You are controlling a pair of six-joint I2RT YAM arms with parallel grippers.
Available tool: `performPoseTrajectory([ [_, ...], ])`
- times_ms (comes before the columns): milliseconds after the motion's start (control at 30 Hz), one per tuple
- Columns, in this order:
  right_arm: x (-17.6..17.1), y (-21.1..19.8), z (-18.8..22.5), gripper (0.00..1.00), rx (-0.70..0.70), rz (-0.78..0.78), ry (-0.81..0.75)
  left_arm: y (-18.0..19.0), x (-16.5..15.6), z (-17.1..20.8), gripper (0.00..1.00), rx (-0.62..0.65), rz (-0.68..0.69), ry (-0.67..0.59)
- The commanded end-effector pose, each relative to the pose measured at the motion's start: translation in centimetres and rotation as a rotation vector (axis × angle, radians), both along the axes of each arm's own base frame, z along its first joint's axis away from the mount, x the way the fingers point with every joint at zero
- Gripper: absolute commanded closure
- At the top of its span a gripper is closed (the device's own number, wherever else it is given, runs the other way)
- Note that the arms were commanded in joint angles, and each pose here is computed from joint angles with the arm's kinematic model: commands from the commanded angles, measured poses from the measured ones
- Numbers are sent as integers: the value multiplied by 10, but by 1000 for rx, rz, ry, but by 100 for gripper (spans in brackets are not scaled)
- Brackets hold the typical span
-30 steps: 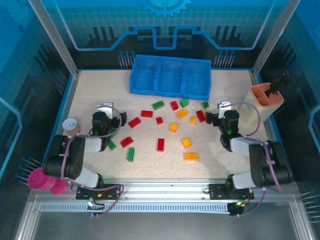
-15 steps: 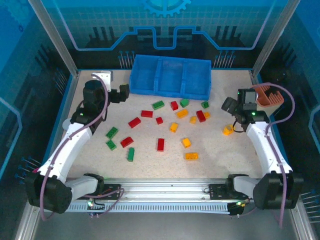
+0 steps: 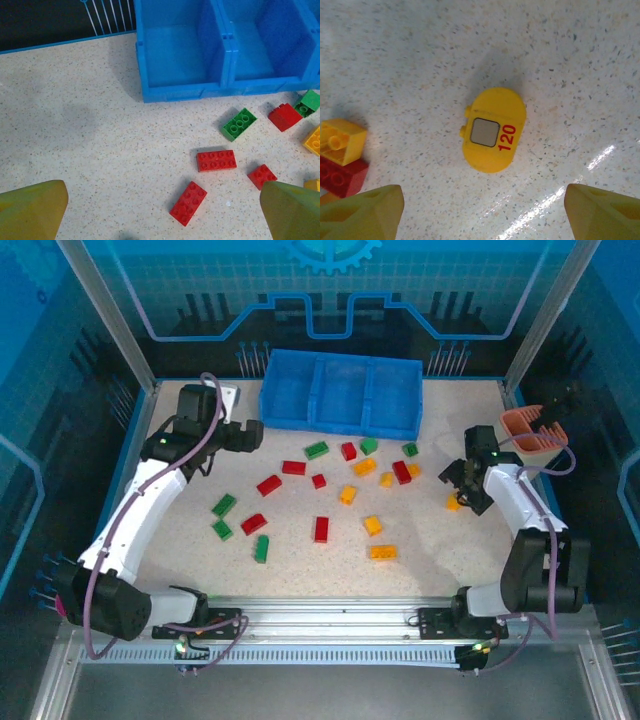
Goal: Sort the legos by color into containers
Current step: Pick up the lego from the middle-right of the table.
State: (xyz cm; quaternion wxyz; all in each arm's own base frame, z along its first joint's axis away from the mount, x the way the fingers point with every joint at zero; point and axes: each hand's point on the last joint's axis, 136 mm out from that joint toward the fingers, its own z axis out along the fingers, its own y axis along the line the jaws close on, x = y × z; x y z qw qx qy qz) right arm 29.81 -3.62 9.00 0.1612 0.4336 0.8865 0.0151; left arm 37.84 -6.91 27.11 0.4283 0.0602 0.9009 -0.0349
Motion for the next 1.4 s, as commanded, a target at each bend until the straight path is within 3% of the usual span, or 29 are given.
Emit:
performPoseTrajectory([
  [0,7,-2,-11,17,51,-75,-21,-6,-5,-16,1,17,-47,47],
  [333,11,-9,-53,24,30,-92,81,-3,-2,-37,1,60,-55,80],
  [533,14,-13,-62,29,6,-78,95,-3,-2,-41,1,62,-54,78],
  [733,11,-18,-70,41,-23,-55,135,-4,-1,-45,1,59,-57,91],
  [900,7,-18,-77,42,-25,-49,157,-4,0,-48,1,59,-60,94],
  [967,7,-18,-79,45,-24,-42,165,-4,1,-47,1,64,-61,90],
  [1067,8,-16,-81,58,-29,-20,172,-4,2,-48,1,70,-64,93],
  [1233,13,-5,-79,74,-33,81,178,-3,1,-49,1,79,-65,98],
  [1367,35,21,-48,74,-122,326,78,-3,1,-46,1,58,-52,92],
])
